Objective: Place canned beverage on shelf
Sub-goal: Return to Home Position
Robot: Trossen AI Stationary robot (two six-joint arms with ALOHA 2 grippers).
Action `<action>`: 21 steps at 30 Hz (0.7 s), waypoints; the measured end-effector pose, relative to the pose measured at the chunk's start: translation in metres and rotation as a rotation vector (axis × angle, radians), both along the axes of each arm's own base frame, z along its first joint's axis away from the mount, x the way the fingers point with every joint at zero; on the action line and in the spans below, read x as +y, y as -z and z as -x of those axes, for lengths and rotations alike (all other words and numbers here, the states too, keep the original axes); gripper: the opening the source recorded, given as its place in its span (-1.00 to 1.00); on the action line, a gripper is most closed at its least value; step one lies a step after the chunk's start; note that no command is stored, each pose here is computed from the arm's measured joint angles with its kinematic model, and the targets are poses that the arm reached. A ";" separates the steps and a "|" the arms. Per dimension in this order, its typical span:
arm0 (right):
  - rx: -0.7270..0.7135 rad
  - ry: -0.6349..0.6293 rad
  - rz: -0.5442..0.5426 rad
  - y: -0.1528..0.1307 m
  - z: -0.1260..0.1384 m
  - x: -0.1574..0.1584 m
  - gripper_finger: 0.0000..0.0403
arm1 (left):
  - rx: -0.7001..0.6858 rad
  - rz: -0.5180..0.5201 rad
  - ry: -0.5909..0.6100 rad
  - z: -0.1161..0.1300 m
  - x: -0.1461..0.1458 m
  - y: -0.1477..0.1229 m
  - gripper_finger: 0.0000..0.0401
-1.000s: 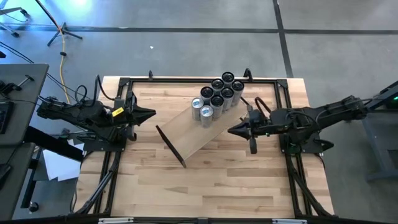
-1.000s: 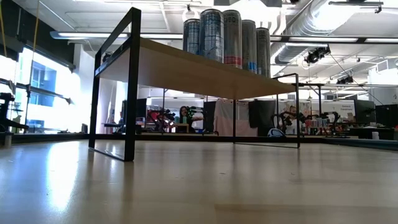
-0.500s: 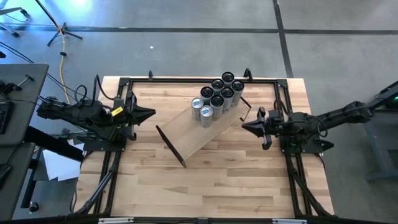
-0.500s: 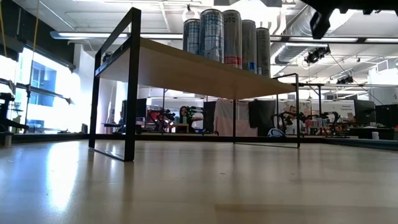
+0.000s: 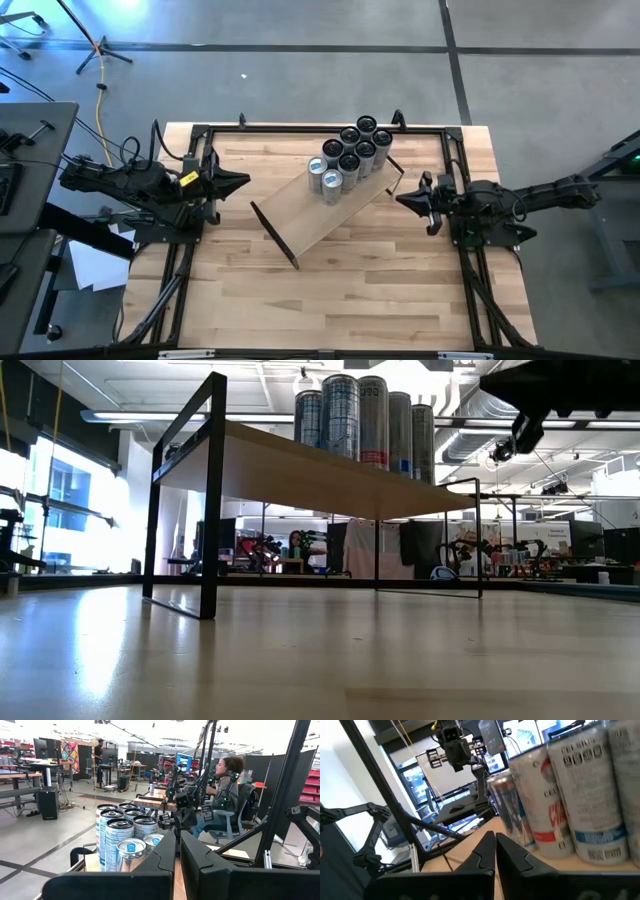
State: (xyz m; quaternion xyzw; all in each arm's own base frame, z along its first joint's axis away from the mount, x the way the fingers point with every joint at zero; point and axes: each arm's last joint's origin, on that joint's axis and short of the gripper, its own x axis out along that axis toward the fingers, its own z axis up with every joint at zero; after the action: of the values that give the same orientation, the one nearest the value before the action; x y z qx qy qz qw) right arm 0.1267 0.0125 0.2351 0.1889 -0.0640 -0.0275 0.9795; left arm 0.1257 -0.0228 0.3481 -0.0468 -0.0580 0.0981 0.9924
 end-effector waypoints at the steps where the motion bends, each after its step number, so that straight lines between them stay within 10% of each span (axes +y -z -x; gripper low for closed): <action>1: 0.000 -0.001 -0.002 0.003 0.001 0.000 -1.00 | 0.000 0.000 0.000 0.000 0.000 0.000 -1.00; 21: 0.041 -0.059 0.010 0.024 0.009 0.002 -1.00 | -0.009 0.043 0.005 0.000 0.000 0.000 -1.00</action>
State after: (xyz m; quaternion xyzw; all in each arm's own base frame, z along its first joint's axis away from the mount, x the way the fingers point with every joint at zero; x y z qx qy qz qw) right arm 0.1180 0.0145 0.2108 0.1852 -0.0385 -0.0020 0.9819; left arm 0.1257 -0.0228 0.3481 -0.0688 -0.0601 0.0969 0.9911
